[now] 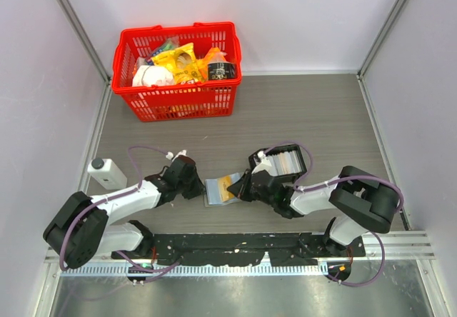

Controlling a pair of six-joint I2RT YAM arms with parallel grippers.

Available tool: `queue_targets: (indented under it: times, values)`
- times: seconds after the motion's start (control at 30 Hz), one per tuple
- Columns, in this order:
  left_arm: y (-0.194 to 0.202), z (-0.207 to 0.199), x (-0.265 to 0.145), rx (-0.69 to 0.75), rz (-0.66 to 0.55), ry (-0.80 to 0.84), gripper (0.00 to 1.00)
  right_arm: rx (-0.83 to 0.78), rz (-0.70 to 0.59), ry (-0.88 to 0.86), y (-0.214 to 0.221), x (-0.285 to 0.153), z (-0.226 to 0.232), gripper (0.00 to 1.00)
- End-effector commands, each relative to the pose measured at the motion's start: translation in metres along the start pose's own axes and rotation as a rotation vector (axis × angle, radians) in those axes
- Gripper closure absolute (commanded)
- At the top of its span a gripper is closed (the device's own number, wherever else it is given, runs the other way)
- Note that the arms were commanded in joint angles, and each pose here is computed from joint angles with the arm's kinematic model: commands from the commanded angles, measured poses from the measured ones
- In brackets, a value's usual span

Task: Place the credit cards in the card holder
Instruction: Insert the credit card into the card holder.

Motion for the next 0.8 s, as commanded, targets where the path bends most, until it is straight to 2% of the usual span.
queue_targets:
  times: [0.0,0.1,0.4,0.47,0.5,0.63,0.77]
  values:
    - [0.021,0.027,0.004,0.012,0.06,-0.092,1.0,-0.014,0.036,0.018,0.007,0.007,0.0,0.99]
    - [0.021,0.028,0.003,0.009,0.061,-0.089,1.0,-0.005,0.029,0.023,0.005,0.009,0.001,0.99]
    - [0.02,0.026,0.003,0.004,0.05,-0.083,1.0,-0.039,0.116,0.082,0.026,0.008,-0.001,0.96]
    - [0.02,0.027,0.003,0.002,0.047,-0.085,1.0,-0.052,0.114,0.095,0.025,0.008,0.0,0.91]
    - [0.02,0.027,0.003,0.001,0.049,-0.085,1.0,-0.062,0.108,0.108,0.023,0.007,-0.001,0.85]
    - [0.02,0.027,0.003,0.01,0.051,-0.088,1.0,-0.159,0.01,0.2,-0.003,-0.003,-0.002,0.73]
    - [0.02,0.027,0.004,0.017,0.055,-0.089,1.0,-0.225,-0.023,0.255,-0.016,-0.009,0.0,0.68]
Point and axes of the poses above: each gripper's point midway between its finger pads, its own x axis out along the fingers, its own z axis along the line the jaws close on, y = z × x, the point moved 2 cm from there along -x, back along the fingers, and after that the axes turned 7 degrees about x, right-handed, at the moved point
